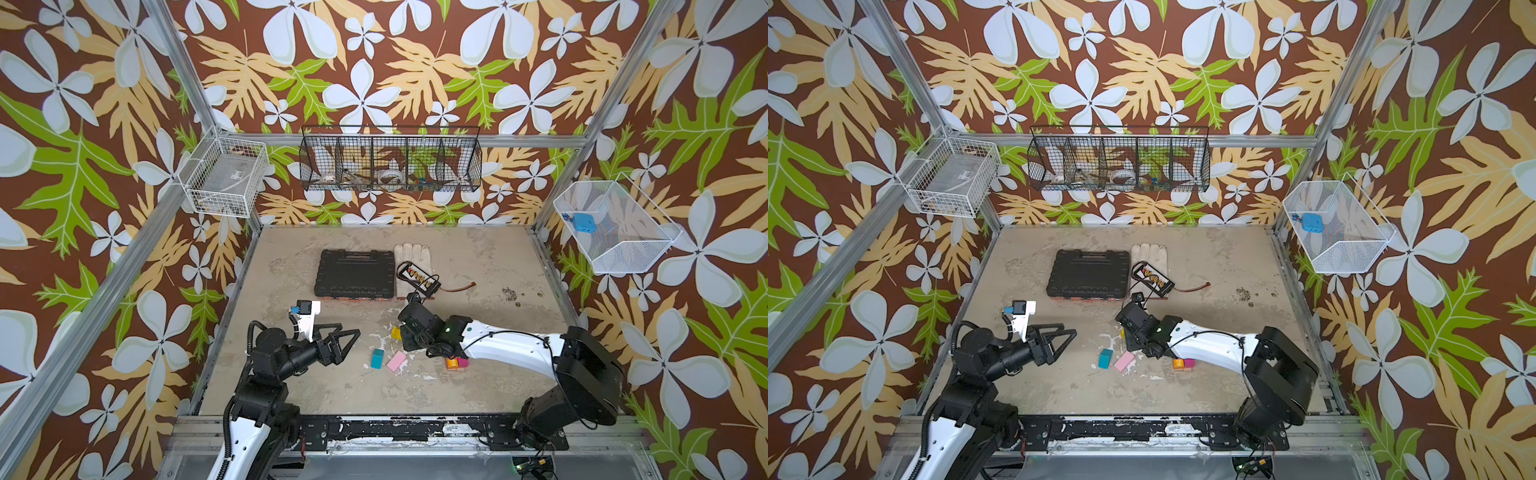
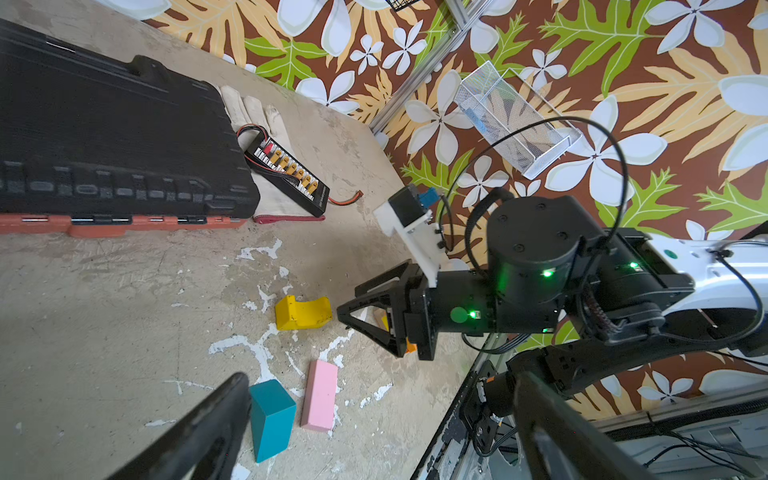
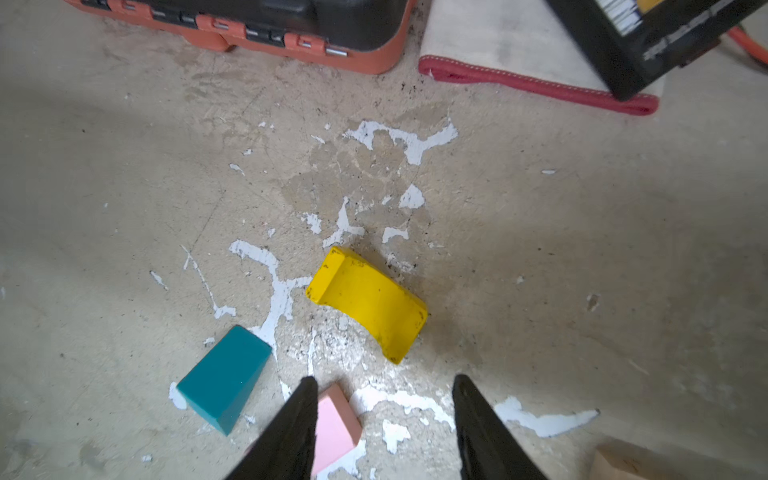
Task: Build the wood block tower
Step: 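Open the right gripper and move it over the yellow arch block, then close the right gripper on the yellow arch block and lift it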
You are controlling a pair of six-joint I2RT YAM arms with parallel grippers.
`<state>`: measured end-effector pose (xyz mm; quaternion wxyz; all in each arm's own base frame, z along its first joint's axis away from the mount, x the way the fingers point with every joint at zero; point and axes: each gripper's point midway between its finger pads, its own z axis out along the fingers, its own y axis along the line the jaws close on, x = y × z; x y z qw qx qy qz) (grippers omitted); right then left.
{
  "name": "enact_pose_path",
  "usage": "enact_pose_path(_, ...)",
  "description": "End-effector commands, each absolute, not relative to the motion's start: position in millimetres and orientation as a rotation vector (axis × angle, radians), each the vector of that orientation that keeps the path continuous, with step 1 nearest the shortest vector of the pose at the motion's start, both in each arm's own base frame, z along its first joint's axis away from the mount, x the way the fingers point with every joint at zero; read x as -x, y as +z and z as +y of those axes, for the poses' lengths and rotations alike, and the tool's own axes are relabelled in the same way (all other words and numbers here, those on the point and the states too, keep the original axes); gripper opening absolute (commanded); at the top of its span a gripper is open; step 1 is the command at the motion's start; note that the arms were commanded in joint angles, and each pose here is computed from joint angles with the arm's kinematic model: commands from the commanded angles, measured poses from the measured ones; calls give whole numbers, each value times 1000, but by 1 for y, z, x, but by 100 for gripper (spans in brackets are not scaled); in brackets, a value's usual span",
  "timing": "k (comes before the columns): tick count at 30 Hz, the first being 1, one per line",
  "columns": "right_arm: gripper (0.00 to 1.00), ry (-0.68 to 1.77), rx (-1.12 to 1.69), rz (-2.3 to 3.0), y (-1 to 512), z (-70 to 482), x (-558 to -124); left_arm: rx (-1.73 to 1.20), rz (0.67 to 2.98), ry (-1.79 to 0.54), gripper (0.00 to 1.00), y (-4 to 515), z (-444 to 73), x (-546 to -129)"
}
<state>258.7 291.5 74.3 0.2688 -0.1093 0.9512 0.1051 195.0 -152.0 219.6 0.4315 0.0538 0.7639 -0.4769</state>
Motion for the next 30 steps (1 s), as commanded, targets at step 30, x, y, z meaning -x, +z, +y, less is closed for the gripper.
enact_pose_path(30, 31, 170, 260, 2644, 27, 284, -275, -145, 1885, -1200, 100, 224, -153, -196)
